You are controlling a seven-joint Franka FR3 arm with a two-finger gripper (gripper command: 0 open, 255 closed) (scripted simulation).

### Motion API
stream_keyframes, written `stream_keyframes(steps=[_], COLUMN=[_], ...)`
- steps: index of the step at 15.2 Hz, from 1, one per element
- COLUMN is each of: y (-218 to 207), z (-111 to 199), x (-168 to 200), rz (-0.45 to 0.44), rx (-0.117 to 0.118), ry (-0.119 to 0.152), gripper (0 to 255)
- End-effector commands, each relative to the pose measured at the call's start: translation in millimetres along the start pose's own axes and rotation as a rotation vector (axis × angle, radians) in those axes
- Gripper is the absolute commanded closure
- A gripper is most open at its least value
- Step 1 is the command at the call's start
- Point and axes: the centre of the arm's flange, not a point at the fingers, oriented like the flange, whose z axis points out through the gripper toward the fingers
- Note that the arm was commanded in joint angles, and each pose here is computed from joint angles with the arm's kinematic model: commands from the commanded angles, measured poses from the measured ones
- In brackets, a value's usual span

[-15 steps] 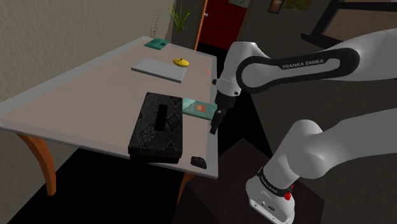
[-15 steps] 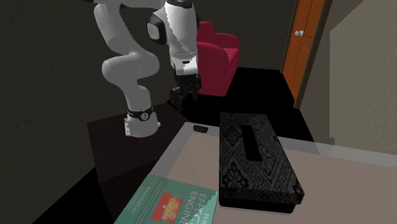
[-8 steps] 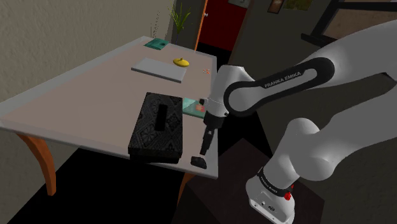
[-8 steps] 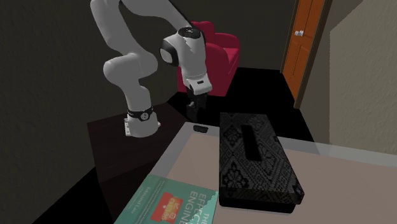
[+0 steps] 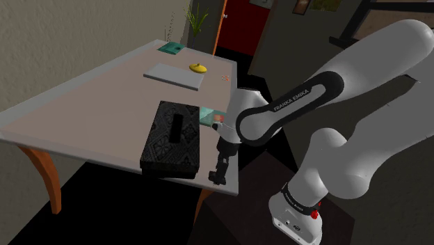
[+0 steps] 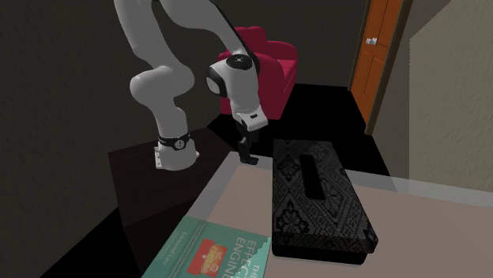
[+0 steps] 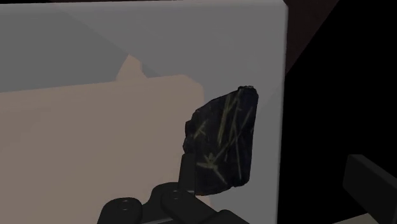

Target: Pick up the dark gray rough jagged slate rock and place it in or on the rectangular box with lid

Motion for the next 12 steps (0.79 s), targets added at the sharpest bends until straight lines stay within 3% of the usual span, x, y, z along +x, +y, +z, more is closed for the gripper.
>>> stream_keyframes(steps=[1,9,10,12], y=[0.9,0.8,0.8,1.0], z=[11.2,14.1,14.1,13.9], x=[0.9,0.9,0.9,0.8], rz=[0.000,0.000,0.000,0.000], rx=[-0.001,-0.001,-0.001,-0.001], ry=[0.001,0.001,0.001,0.001], gripper=[0,0,255,255])
